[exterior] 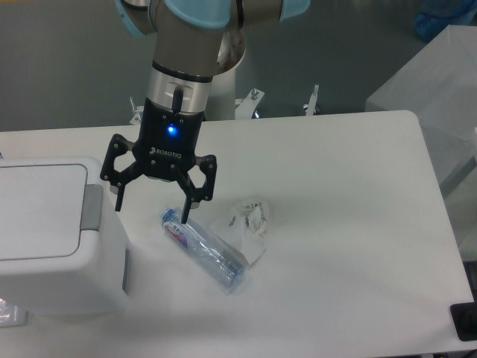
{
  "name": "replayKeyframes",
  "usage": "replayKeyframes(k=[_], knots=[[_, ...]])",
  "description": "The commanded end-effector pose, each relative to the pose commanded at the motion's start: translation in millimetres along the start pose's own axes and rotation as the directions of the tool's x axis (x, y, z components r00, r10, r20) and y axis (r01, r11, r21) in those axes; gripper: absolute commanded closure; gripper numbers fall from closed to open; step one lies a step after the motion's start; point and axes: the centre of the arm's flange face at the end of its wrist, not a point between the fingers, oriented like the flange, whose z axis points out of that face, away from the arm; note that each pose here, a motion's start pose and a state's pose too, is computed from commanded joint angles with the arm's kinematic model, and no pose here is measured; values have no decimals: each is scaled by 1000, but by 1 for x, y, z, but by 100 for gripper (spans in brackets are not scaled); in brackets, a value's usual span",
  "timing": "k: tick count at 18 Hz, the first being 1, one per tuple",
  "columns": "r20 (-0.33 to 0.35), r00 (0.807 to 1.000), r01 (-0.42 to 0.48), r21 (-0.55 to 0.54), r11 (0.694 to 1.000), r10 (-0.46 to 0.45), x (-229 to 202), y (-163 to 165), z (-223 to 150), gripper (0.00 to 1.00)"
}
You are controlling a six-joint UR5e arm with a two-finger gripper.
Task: Open the trash can
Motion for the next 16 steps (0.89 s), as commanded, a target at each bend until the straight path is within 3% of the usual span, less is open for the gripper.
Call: replayKeyframes(k=[16], knots=[[-18,1000,-7,-38,999,7,15,9,20,0]])
